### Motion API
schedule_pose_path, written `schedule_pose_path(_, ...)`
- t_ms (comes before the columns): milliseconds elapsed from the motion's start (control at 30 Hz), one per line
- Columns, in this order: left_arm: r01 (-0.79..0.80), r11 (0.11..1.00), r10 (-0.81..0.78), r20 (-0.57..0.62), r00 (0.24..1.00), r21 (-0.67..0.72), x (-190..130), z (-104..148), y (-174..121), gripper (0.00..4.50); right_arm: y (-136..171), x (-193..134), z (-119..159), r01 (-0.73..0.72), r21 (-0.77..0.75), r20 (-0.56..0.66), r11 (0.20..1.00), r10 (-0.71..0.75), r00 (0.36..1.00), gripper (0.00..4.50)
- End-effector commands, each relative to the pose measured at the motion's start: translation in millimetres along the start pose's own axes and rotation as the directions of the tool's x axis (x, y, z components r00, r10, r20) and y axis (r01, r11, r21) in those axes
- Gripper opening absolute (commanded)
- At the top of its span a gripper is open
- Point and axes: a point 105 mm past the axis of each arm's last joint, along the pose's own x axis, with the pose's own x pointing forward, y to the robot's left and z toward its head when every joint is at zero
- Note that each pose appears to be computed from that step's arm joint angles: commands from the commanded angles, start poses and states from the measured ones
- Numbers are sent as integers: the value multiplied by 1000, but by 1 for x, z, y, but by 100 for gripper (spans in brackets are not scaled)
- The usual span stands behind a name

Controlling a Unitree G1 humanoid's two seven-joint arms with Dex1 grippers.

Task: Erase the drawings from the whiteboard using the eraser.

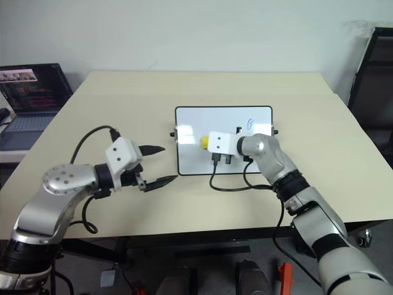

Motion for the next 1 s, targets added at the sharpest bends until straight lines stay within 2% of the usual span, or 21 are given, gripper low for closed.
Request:
schedule_pose_path(33,-22,999,21,34,999,43,-1,11,5,450,-17,-6,-12,71,6,-57,997,-70,996,109)
schedule_pose_path(267,-27,999,25,38,999,38,-1,11,4,450,0,-7,-8,2,39,-18,999,-1,1000,109)
schedule_pose_path(400,-34,999,32,41,999,41,-2,13,5,450,-10,-39,33,-79,129,270,989,42,962,109)
schedule_pose_path(467,-40,998,38,35,999,49,-4,12,7,450,-19,-55,32,-81,192,322,978,15,947,109)
schedule_pose_path(667,-52,997,50,29,998,55,-6,12,11,450,-38,-109,-14,-7,316,254,949,-78,964,109)
schedule_pose_path(767,-53,997,51,28,998,55,-7,10,11,450,-47,-133,-49,91,398,132,913,-156,979,109)
schedule_pose_path(867,-54,997,53,18,998,61,-4,7,13,450,-48,-167,-99,231,446,-51,865,-233,971,109)
schedule_pose_path(1000,-52,996,50,27,998,70,-3,9,16,450,-46,-184,-120,292,468,-122,834,-266,956,109)
